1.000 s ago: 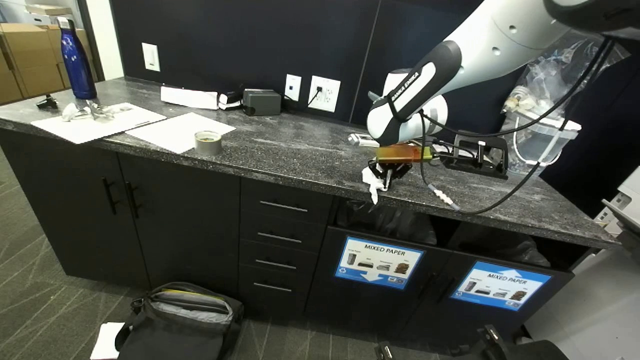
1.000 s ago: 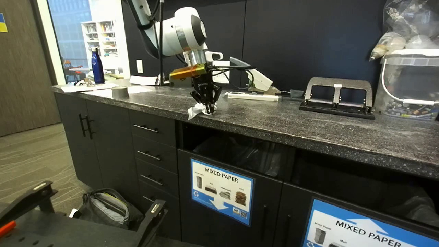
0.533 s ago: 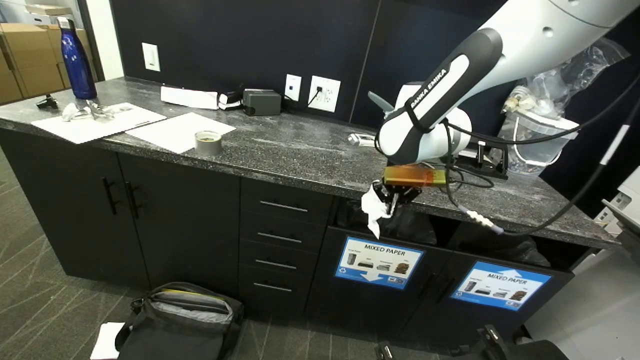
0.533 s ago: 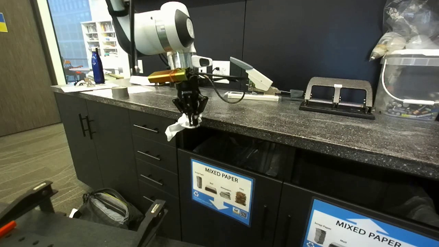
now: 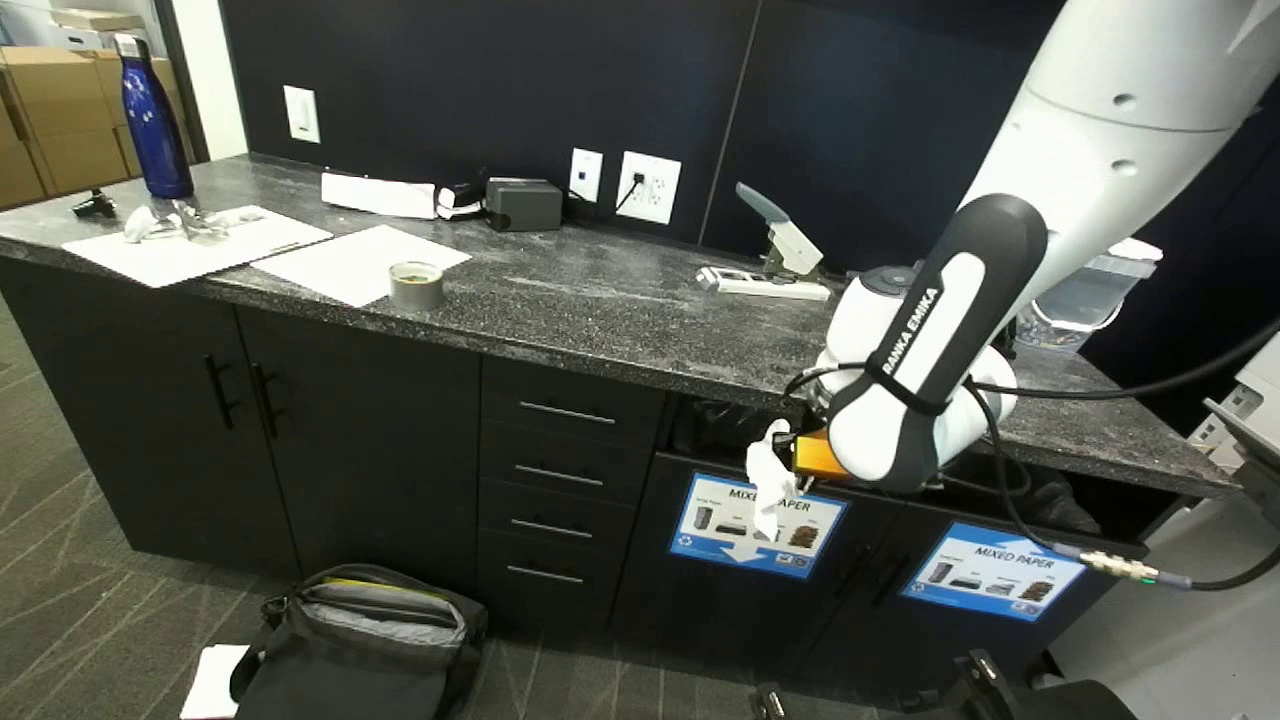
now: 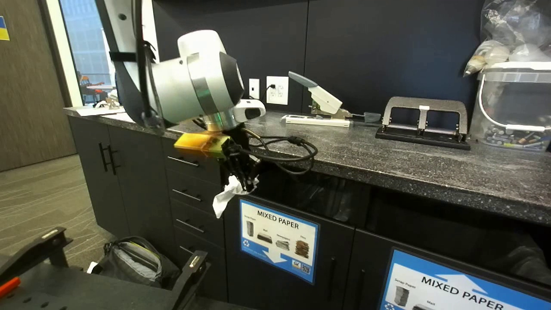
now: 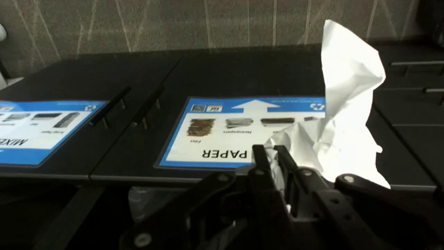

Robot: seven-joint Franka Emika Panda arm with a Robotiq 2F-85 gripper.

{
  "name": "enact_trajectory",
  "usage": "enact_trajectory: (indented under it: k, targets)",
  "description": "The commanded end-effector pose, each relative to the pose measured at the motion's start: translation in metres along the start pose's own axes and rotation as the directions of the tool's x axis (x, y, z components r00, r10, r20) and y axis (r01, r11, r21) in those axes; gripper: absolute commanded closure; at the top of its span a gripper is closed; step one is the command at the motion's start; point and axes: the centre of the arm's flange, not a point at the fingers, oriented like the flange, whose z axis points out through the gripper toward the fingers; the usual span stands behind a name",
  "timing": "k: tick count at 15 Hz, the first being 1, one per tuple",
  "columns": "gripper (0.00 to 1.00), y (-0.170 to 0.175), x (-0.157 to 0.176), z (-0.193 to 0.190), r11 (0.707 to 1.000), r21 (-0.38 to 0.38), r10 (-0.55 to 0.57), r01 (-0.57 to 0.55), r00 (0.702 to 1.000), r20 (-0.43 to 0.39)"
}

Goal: Pick up the pieces of paper from the countertop and put them in the left bin.

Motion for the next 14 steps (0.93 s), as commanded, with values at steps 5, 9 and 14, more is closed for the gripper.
enact_trajectory:
  k: [5,9,14]
  targets:
    - [0.91,-0.002,-0.029,0.075,0.996,-0.047,0.047,-0.071,0.921,-0.387]
    - [0.91,-0.013,-0.060,0.108,0.993,-0.028,0.088,-0.114,0.880,-0.466]
    - [0.91,-0.016,-0.044,0.125,0.988,-0.021,0.109,-0.156,0.776,-0.621]
